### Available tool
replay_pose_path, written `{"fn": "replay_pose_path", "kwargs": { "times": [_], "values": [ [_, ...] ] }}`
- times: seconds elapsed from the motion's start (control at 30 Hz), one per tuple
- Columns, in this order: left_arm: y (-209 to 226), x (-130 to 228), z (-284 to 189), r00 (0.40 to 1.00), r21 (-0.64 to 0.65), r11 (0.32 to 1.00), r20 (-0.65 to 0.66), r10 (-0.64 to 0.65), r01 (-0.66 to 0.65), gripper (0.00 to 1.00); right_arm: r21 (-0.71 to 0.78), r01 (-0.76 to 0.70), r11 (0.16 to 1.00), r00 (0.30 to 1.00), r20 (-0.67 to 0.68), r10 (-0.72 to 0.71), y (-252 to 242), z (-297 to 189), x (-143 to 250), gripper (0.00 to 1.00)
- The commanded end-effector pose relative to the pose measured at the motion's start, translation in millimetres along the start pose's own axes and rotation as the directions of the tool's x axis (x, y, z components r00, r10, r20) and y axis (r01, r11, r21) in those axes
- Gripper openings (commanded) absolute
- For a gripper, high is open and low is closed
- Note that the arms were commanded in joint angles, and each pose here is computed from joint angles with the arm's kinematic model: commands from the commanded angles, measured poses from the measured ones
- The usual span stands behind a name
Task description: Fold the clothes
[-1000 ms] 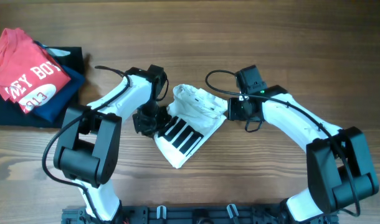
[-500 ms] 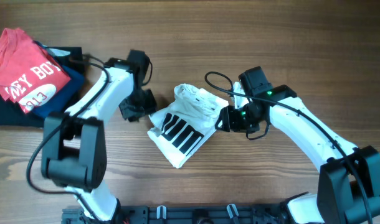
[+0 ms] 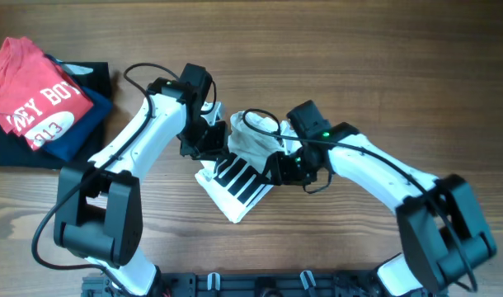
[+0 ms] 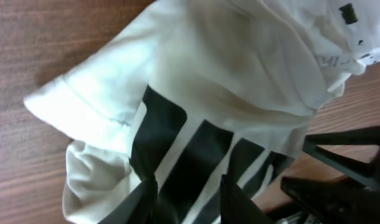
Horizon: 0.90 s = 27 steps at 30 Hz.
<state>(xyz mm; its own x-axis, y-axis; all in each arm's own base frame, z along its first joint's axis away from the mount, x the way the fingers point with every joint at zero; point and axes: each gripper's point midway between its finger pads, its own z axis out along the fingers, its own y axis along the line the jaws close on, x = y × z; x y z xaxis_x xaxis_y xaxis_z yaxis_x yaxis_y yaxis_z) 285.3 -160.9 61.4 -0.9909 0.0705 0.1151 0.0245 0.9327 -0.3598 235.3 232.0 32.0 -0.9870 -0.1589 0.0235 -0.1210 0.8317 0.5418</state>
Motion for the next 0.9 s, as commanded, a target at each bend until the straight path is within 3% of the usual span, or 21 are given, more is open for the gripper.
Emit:
{"fn": "replay_pose_path", "kwargs": {
  "times": [0.0, 0.07, 0.17, 0.23, 0.43, 0.67, 0.8, 0.87],
  "values": [
    [7.1, 11.3, 14.8, 0.998, 0.009, 0.999, -0.032, 0.045, -0.045, 0.34, -0.014, -0.051, 0.999, 0.997, -0.059, 0.05, -0.4, 18.3, 9.5, 0.46],
    [13.6, 12.1, 23.7, 0.999, -0.004, 0.999, -0.024, 0.046, -0.047, 0.34, -0.011, -0.061, 0.998, 0.996, -0.06, 0.06, -0.4, 22.8, 8.7, 0.36],
    [31.7, 8.0, 34.0, 0.999, -0.08, 0.996, 0.011, 0.043, -0.042, 0.34, -0.029, -0.046, 0.999, 0.998, -0.035, 0.045, 3.4, 24.5, 1.5, 0.11],
    [45.1, 6.0, 40.1, 0.999, -0.137, 0.991, 0.038, 0.005, 0.001, 0.33, -0.027, -0.063, 0.998, 0.998, -0.026, 0.062, 3.0, 24.4, -0.8, 0.04],
    [55.1, 10.5, 58.7, 0.996, -0.143, 0.987, 0.069, -0.058, 0.067, 0.29, 0.204, -0.208, 0.956, 0.978, 0.039, 0.205, -41.7, 19.5, 1.4, 0.04],
    [77.3, 3.0, 62.5, 0.966, -0.22, 0.949, 0.171, -0.192, 0.228, 0.28, 0.305, -0.24, 0.922, 0.97, 0.11, 0.216, -61.6, 13.8, -5.1, 0.04],
    [80.9, 3.2, 59.9, 0.957, -0.232, 0.936, 0.187, -0.224, 0.264, 0.17, 0.314, -0.193, 0.93, 0.98, 0.102, 0.169, -62.5, 12.8, -6.4, 0.04],
    [92.2, 0.8, 49.9, 0.93, -0.274, 0.901, 0.247, -0.273, 0.337, 0.18, 0.326, -0.201, 0.924, 0.979, 0.099, 0.178, -67.1, 9.7, -4.6, 0.04]
  ]
}}
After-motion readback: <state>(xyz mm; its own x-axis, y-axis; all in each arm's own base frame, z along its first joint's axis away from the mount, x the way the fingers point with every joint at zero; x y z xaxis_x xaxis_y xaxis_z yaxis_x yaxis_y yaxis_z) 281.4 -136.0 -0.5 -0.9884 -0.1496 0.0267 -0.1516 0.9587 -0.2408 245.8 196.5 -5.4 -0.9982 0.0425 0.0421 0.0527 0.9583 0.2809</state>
